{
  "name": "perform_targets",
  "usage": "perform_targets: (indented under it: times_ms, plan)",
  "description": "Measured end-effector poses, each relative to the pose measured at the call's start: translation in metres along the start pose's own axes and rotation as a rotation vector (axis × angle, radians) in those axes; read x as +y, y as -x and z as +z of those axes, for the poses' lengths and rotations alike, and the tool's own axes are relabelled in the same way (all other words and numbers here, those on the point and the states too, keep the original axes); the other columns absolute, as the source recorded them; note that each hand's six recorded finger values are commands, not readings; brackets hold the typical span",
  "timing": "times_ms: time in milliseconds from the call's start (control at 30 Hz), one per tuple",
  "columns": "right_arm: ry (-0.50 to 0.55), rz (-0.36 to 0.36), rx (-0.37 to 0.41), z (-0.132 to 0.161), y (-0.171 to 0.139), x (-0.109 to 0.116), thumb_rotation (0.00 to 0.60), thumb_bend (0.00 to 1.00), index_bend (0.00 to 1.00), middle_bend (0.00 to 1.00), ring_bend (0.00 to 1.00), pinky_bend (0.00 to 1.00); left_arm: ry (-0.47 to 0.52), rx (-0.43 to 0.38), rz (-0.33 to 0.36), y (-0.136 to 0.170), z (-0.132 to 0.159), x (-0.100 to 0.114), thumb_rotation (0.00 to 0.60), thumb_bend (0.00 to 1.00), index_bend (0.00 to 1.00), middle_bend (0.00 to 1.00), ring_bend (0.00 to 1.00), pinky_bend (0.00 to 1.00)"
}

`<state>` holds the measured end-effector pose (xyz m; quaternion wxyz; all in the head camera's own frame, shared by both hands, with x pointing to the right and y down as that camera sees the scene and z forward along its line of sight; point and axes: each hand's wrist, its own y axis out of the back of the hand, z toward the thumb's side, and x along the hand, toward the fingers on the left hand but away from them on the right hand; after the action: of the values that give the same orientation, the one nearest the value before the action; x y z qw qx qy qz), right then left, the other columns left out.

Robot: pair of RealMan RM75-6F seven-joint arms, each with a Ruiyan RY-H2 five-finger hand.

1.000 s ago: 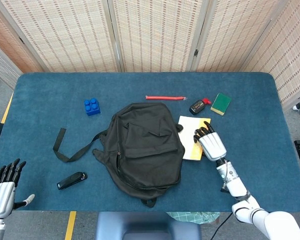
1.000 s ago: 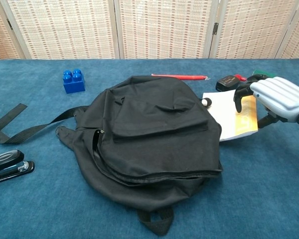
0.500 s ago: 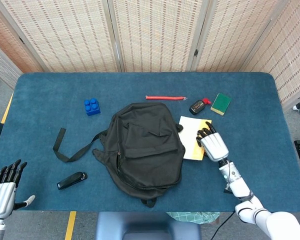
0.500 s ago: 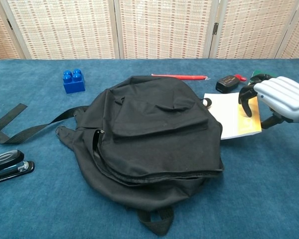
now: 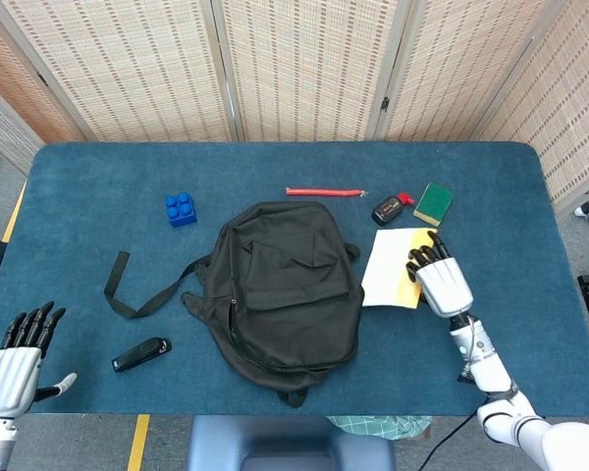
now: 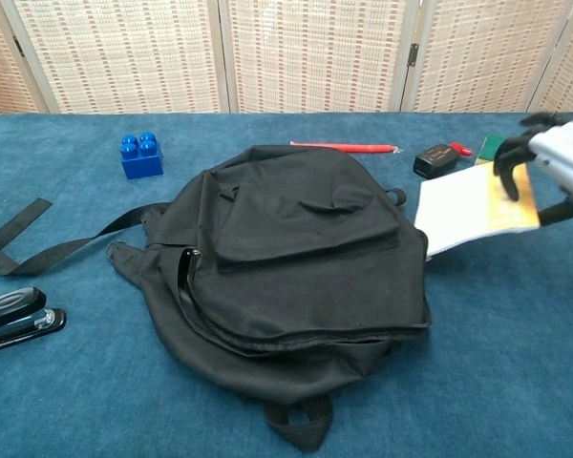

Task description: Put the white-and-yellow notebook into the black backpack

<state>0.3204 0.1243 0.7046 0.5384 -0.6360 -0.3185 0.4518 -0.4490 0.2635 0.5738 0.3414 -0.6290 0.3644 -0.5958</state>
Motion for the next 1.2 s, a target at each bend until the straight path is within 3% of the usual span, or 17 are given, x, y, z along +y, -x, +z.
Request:
perform_targets:
  times_ms: [267,667,900,1200]
  plan:
    - [-0.042,-0.224,-0.036,-0.028,-0.018,0.069,0.600,0.45,0.70,0.43,0.35,0.12,-0.029,-0.185,-0.004,-0.033,0.032,0.009,0.600,0.20,0.09,0.03,0.04,0.00]
    - [-0.088,-0.372,-0.072,-0.037,-0.038,0.148,0.600,0.45,0.71,0.44,0.35,0.12,-0.050,-0.533,-0.107,-0.074,0.120,0.000,0.600,0.20,0.15,0.04,0.06,0.00]
    - [-0.110,-0.363,-0.086,-0.038,-0.048,0.157,0.600,0.45,0.71,0.43,0.35,0.12,-0.028,-0.703,-0.193,-0.084,0.184,-0.019,0.600,0.20,0.16,0.05,0.06,0.00]
    - [-0.103,-0.350,-0.086,-0.039,-0.051,0.151,0.600,0.45,0.71,0.43,0.35,0.12,-0.039,-0.783,-0.294,-0.098,0.246,-0.054,0.600,0.20,0.18,0.05,0.06,0.00]
